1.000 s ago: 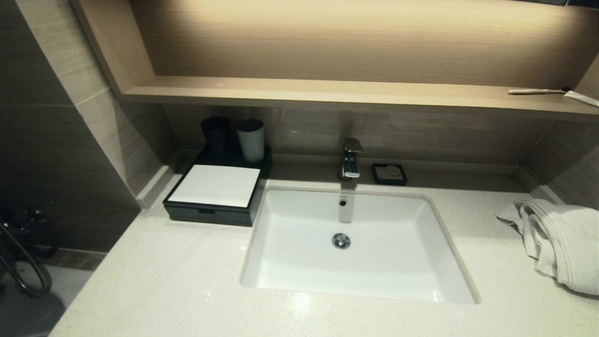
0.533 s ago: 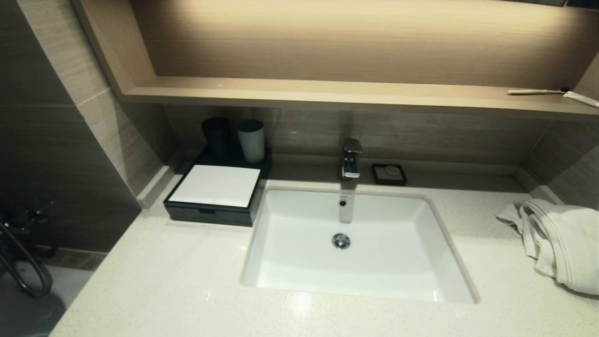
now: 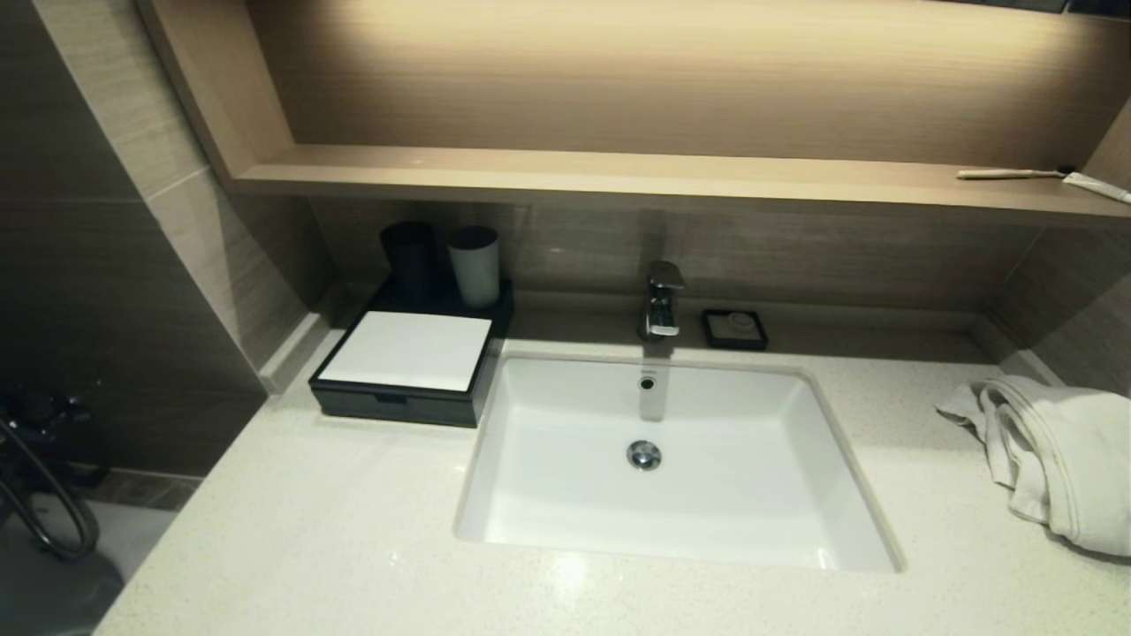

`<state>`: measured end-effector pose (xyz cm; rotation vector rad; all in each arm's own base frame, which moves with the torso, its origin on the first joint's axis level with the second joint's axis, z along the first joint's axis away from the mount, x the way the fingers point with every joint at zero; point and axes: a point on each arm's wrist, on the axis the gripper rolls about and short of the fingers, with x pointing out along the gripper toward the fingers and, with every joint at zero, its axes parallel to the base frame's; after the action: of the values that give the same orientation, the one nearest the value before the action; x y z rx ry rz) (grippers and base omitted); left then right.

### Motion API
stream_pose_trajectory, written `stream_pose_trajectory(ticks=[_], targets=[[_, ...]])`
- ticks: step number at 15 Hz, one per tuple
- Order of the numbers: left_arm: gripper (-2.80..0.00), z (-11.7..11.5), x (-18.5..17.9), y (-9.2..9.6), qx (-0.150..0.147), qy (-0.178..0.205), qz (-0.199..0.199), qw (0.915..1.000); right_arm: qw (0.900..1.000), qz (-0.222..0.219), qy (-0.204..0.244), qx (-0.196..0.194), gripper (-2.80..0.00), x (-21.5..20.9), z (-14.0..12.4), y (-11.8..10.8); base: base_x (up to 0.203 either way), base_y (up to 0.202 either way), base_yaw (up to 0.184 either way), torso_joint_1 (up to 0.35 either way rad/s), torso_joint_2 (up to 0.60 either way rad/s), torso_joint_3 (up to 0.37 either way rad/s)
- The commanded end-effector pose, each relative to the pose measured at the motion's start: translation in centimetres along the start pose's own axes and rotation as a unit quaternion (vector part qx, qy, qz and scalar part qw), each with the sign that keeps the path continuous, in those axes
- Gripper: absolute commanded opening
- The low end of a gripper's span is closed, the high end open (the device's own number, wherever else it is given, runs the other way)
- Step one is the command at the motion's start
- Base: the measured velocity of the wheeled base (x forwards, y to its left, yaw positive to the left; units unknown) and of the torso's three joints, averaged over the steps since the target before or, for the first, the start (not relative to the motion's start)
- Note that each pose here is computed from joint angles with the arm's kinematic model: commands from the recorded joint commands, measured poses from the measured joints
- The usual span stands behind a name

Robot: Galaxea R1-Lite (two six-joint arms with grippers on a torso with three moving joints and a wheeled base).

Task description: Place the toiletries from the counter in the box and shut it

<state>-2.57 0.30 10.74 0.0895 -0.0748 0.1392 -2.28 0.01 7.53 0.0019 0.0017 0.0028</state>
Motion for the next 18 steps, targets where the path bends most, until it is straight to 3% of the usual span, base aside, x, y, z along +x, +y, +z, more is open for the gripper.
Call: stream_pose_trajectory(ticks=[1,7,12,18], targets=[[-2.8,-1.0,0.4,-0.2,-0.002,-0.013,-0.005,0.9999,1.0,0.0,0.0,0.0,-2.8,0.0,0.0,0.0,0.0,0.0,0.0,0.0,0.0,0.0],[-2.8,-1.7,0.5,-0.5,-0.011,-0.008,-0.062,0.998,1.0,0.0,0.0,0.0,-2.8,0.0,0.0,0.0,0.0,0.0,0.0,0.0,0.0,0.0],[-2.8,-3.1,0.1,-0.6,-0.008,0.037,-0.068,0.997,1.0,0.0,0.0,0.0,-2.8,0.0,0.0,0.0,0.0,0.0,0.0,0.0,0.0,0.0],[-2.8,-3.2,0.0,-0.6,-0.031,0.04,-0.067,0.9965,1.0,0.0,0.0,0.0,-2.8,0.0,0.0,0.0,0.0,0.0,0.0,0.0,0.0,0.0]])
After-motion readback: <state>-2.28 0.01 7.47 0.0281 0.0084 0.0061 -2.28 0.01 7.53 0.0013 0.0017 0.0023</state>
